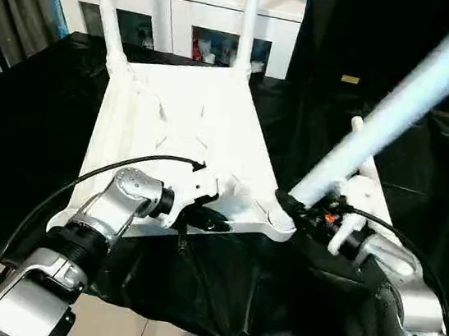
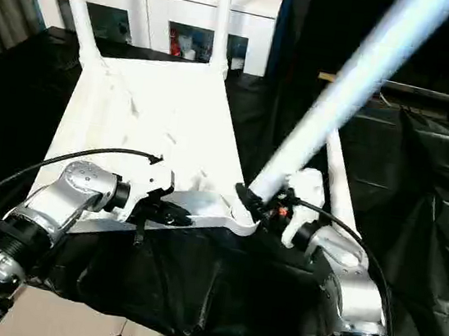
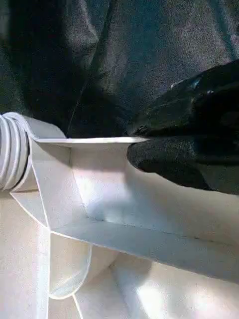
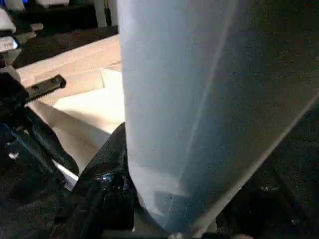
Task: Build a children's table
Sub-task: Insert table leg to table base
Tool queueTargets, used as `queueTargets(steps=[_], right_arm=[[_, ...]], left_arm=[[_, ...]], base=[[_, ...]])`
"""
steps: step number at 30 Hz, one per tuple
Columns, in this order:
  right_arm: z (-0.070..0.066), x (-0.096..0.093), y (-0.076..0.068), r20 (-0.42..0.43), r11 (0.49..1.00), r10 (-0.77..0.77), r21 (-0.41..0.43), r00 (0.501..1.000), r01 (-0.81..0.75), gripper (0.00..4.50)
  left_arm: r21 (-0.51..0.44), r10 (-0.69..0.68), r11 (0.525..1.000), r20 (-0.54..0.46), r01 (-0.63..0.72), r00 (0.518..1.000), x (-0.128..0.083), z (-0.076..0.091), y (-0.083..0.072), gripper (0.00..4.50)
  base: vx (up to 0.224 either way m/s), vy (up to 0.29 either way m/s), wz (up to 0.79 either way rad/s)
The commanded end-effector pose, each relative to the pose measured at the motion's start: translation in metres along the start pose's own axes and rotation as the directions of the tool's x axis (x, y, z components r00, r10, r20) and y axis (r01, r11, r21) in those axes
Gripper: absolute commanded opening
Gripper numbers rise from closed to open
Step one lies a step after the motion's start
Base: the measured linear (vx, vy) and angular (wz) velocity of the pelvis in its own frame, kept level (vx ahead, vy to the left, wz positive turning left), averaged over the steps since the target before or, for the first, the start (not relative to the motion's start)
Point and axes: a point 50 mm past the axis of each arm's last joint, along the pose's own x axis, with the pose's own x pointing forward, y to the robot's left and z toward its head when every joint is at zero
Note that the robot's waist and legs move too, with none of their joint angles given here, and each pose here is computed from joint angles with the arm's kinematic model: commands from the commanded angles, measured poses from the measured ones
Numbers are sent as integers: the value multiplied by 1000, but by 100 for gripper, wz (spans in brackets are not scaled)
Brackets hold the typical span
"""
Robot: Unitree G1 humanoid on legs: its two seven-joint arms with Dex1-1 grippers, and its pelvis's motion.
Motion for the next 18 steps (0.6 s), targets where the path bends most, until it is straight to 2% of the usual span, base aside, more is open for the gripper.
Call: queueTargets(steps=[1, 8, 18], right_arm=[[-31, -2, 5, -159, 999, 22, 46, 987, -15, 189], [-38, 7, 9, -252, 990, 144, 35, 957, -140, 189], [-37, 10, 18, -301, 944, 324, 38, 897, -329, 189]], left_arm=[[61, 29, 998, 33, -31, 999, -7, 18, 9, 0], [113, -21, 993, 17, 19, 1000, -15, 22, 10, 0], [180, -115, 977, 4, 112, 993, -26, 26, 8, 0]], base=[[0, 0, 0], [0, 0, 0], [0, 0, 0]])
